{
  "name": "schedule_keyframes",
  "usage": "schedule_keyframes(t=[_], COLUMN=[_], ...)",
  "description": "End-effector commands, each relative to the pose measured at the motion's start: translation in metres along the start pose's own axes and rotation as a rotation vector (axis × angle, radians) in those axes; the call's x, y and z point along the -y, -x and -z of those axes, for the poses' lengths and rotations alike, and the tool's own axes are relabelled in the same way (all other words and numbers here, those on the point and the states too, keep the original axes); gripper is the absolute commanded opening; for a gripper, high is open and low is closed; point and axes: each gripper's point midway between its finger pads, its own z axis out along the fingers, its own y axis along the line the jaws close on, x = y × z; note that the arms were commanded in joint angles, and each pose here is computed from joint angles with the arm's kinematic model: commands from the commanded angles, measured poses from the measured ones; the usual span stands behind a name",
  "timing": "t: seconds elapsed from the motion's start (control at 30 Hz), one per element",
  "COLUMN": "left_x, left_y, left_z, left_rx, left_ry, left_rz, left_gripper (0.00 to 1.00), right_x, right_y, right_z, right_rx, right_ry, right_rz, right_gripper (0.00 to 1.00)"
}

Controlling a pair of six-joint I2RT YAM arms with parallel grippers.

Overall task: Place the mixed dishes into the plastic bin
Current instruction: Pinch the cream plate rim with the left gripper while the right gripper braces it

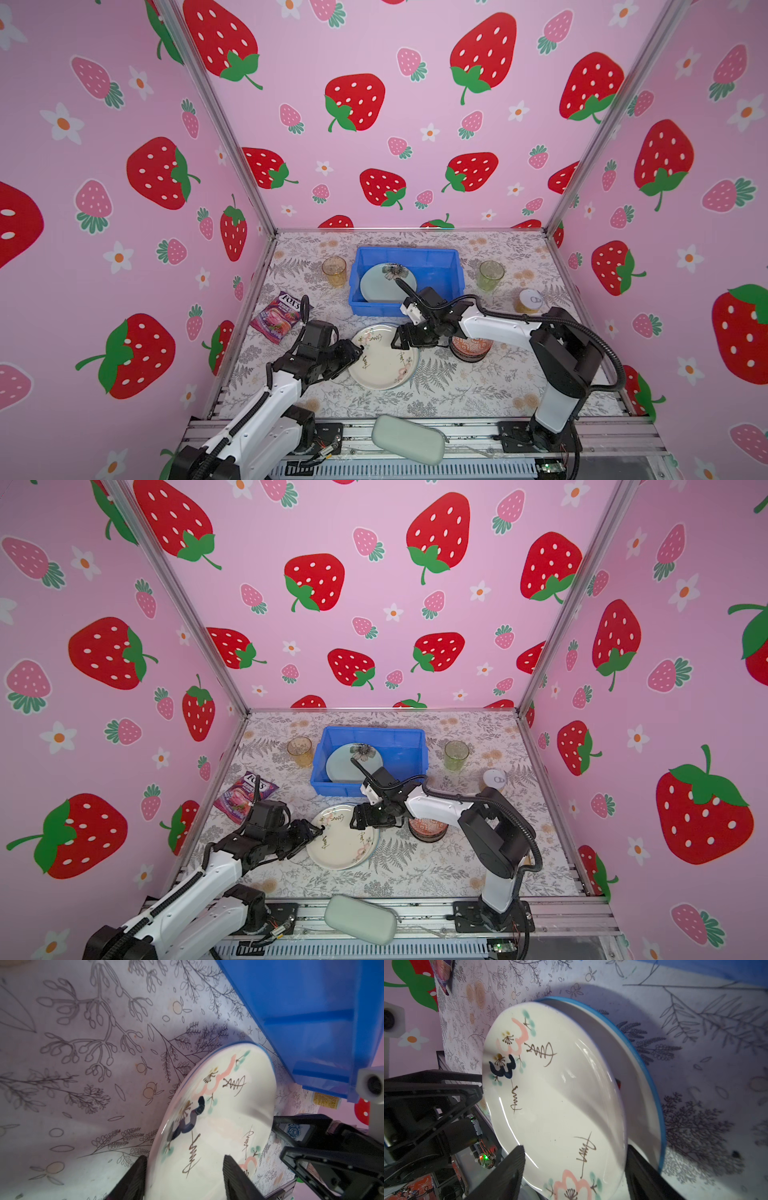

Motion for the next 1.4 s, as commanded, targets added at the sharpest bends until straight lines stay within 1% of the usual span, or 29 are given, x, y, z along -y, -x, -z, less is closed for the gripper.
schedule_keyframes(t=[0.0, 0.3, 0.47, 0.57, 0.73, 0.93, 1.23, 1.33, 1.37], left_x=[0.013, 0.023, 0.027, 0.031, 0.036, 0.043, 0.047, 0.047, 0.048], left_y=[0.000, 0.001, 0.001, 0.001, 0.002, 0.004, 0.006, 0.006, 0.007], left_z=[0.006, 0.014, 0.014, 0.016, 0.019, 0.025, 0.027, 0.028, 0.028], left_rx=[-0.007, 0.004, 0.000, -0.002, 0.003, 0.011, 0.016, 0.018, 0.019], left_ry=[-0.053, -0.096, -0.116, -0.134, -0.157, -0.184, -0.194, -0.195, -0.196], left_rz=[-0.010, -0.010, -0.008, -0.008, -0.008, -0.010, -0.011, -0.010, -0.013], left_gripper=[0.60, 0.54, 0.48, 0.42, 0.39, 0.32, 0.19, 0.13, 0.09], right_x=[-0.018, -0.024, -0.027, -0.028, -0.030, -0.031, -0.032, -0.032, -0.032], right_y=[-0.003, -0.002, -0.001, -0.001, 0.001, 0.002, 0.003, 0.003, 0.004], right_z=[-0.005, -0.007, -0.008, -0.009, -0.009, -0.011, -0.012, -0.012, -0.011], right_rx=[-0.019, -0.026, -0.025, -0.026, -0.027, -0.030, -0.031, -0.031, -0.029], right_ry=[0.064, 0.085, 0.096, 0.100, 0.106, 0.108, 0.109, 0.109, 0.109], right_rz=[0.027, 0.039, 0.041, 0.041, 0.045, 0.047, 0.050, 0.052, 0.052], right_gripper=[0.76, 0.76, 0.75, 0.75, 0.75, 0.75, 0.75, 0.75, 0.75])
